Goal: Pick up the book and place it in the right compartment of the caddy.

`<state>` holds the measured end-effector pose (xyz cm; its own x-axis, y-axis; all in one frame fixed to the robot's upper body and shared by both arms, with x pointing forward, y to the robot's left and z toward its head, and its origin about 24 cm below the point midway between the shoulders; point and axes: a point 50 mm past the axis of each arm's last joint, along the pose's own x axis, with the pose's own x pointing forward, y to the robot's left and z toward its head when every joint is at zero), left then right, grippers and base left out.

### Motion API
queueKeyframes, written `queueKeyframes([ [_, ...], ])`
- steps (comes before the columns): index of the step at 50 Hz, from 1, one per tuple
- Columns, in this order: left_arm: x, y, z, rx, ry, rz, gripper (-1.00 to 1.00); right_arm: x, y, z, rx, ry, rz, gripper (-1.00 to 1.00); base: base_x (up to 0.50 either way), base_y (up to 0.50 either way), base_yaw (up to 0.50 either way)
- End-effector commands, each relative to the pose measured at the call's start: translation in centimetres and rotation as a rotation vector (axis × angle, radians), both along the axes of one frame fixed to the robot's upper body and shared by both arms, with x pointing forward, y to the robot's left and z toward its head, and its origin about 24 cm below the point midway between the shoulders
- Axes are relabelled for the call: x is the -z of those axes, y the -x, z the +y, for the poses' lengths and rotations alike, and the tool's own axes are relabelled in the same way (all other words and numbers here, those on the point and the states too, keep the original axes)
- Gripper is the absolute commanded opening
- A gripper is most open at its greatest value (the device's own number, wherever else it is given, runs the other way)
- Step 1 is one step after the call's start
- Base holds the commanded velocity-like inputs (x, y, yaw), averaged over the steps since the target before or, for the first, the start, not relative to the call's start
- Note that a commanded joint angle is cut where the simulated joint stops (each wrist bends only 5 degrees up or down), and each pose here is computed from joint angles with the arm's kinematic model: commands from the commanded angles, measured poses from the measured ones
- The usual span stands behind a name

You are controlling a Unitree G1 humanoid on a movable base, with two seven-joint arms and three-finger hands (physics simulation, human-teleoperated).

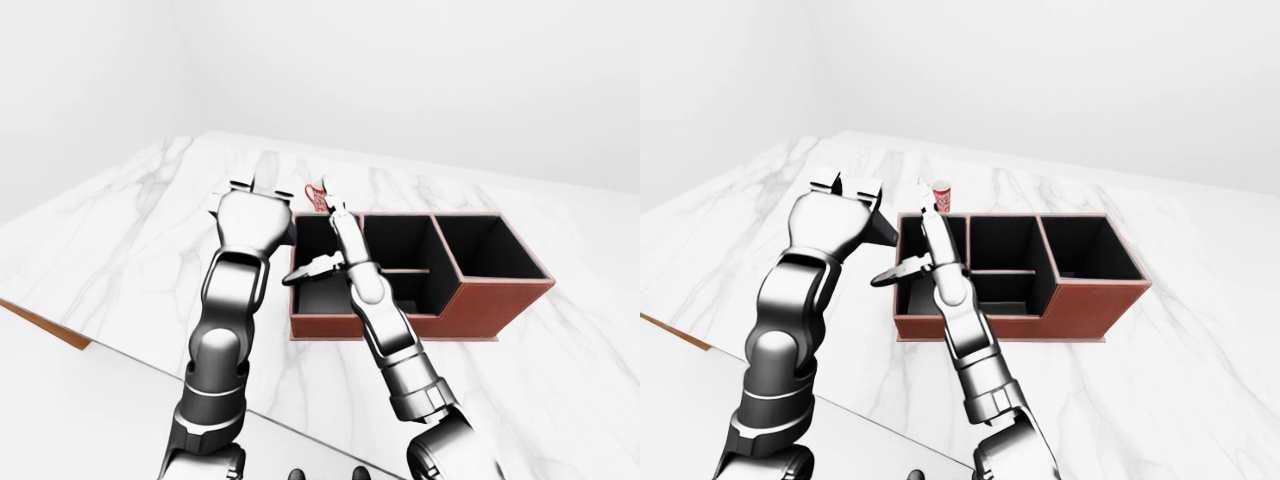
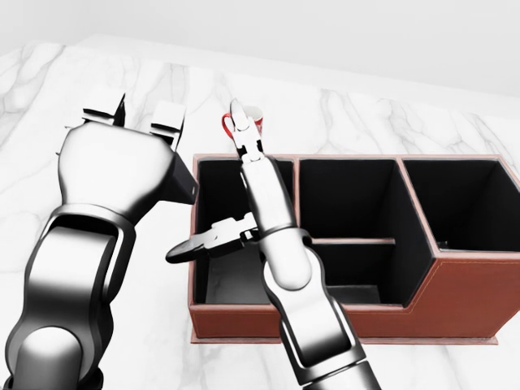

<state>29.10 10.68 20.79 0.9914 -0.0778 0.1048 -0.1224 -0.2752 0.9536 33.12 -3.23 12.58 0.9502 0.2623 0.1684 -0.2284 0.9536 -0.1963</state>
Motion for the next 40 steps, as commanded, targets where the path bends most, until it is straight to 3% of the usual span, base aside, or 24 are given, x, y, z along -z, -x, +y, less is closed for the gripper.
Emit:
queueKeyframes([
  [1, -1.4, 0.8, -0.6, 0.02, -0.041, -0.072, -1.0, -1.0, 0.2, 0.5, -0.015, -0.003, -0.038, 1.0, 0.0, 0.0, 0.0],
  [2, -1.6, 0.8, -0.6, 0.02, -0.04, -0.079, -1.0, 0.1, 0.0, 0.4, -0.005, 0.008, 0.004, 1.0, 0.0, 0.0, 0.0],
  [4, -1.8, 0.9, -0.6, 0.022, -0.04, -0.087, -1.0, -1.4, 0.2, 0.5, -0.019, -0.006, -0.054, 1.0, 0.0, 0.0, 0.0],
  [6, -1.9, 1.0, -0.8, 0.026, -0.037, -0.097, -1.0, -0.3, 0.1, 0.5, -0.011, 0.006, -0.013, 1.0, 0.0, 0.0, 0.0],
  [9, -2.1, 1.1, -0.8, 0.027, -0.035, -0.106, -1.0, -1.6, 0.2, 0.7, -0.022, -0.004, -0.06, 1.0, 0.0, 0.0, 0.0],
  [12, -2.1, 1.3, -0.9, 0.028, -0.034, -0.107, -1.0, 0.5, -0.1, 0.6, -0.005, 0.018, 0.022, 1.0, 0.0, 0.0, 0.0],
  [24, -2.5, 2.2, -1.4, 0.05, -0.014, -0.141, -1.0, 0.7, -0.1, 1.3, -0.013, 0.021, 0.036, 1.0, 0.0, 0.0, 0.0],
  [26, -2.4, 2.4, -1.5, 0.053, -0.01, -0.143, -1.0, 0.6, -0.1, 1.4, -0.015, 0.02, 0.03, 1.0, 0.0, 0.0, 0.0],
  [27, -2.3, 2.6, -1.6, 0.056, -0.008, -0.143, -1.0, -1.2, 0.1, 1.6, -0.031, 0.002, -0.038, 1.0, 0.0, 0.0, 0.0],
  [40, -2.1, 3.5, -1.7, 0.063, 0.011, -0.151, -1.0, -0.9, -0.1, 2.2, -0.029, 0.015, -0.018, 1.0, 0.0, 0.0, 0.0],
])
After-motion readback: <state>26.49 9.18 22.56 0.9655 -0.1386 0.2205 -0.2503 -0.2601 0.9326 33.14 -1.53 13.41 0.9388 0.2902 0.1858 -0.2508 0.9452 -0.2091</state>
